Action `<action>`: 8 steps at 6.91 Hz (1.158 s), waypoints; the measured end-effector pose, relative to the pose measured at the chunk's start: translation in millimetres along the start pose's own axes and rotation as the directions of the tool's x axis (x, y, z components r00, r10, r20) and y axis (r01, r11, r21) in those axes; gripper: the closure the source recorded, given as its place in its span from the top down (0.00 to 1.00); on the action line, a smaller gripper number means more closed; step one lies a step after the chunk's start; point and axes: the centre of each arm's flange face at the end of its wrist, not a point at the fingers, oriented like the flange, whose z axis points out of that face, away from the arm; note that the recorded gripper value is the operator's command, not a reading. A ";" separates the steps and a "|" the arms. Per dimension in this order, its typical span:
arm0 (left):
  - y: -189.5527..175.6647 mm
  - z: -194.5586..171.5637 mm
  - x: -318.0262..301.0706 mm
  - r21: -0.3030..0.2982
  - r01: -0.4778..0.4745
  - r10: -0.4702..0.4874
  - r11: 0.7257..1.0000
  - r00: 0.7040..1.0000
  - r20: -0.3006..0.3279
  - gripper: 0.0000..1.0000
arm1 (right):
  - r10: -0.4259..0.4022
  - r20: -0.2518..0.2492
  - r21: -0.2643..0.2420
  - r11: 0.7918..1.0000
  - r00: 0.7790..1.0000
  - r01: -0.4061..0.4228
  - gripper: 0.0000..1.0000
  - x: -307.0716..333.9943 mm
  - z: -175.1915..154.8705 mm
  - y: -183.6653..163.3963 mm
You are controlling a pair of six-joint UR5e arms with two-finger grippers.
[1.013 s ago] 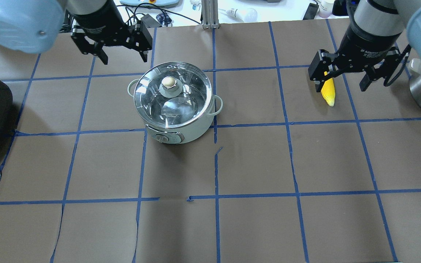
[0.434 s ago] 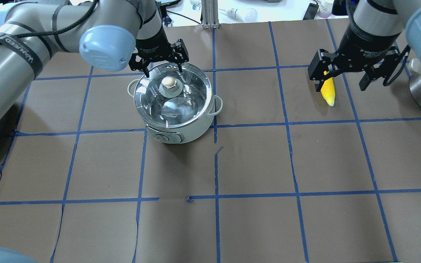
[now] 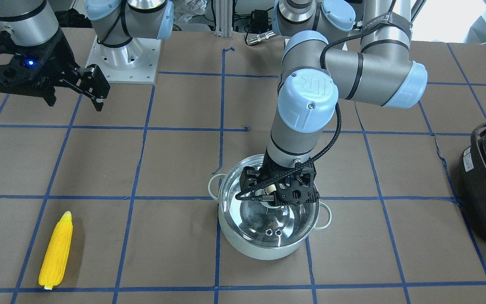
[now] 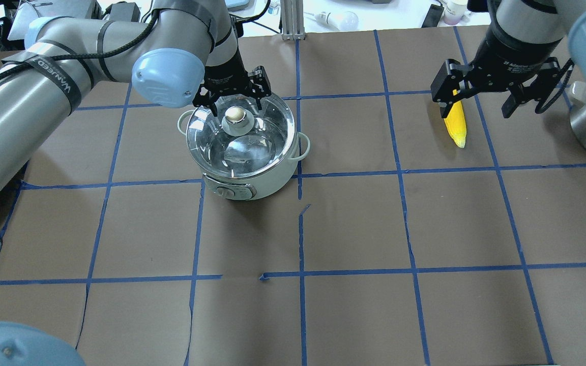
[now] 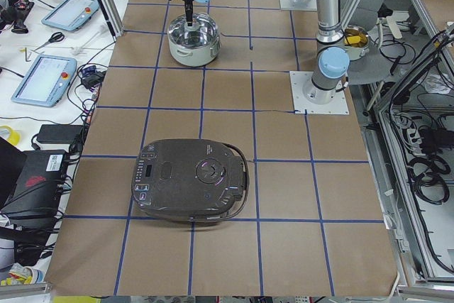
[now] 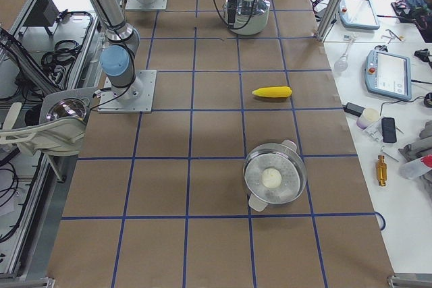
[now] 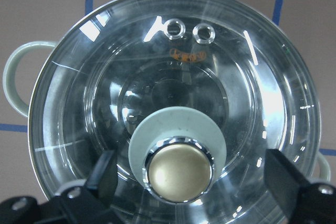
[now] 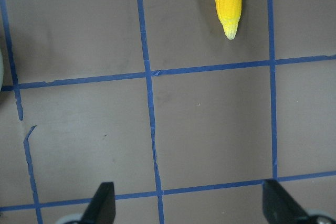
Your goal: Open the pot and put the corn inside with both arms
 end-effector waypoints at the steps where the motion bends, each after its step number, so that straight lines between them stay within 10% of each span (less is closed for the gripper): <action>1: -0.7 4.2 0.4 -0.006 0.003 -0.003 1.000 1.000 0.002 0.86 | 0.013 0.004 0.005 1.000 1.000 -0.013 1.00 6.7 5.0 -8.5; 5: 1.7 14.6 -0.8 -0.025 -0.003 0.003 1.000 1.000 0.012 0.22 | 0.071 0.009 0.076 0.995 0.997 -0.072 1.00 47.5 60.7 -77.2; 8: 1.7 -0.2 -2.5 -0.007 0.001 -0.001 1.000 1.000 0.001 0.11 | 0.021 0.005 0.096 0.995 1.000 -0.021 1.00 56.7 135.9 -127.5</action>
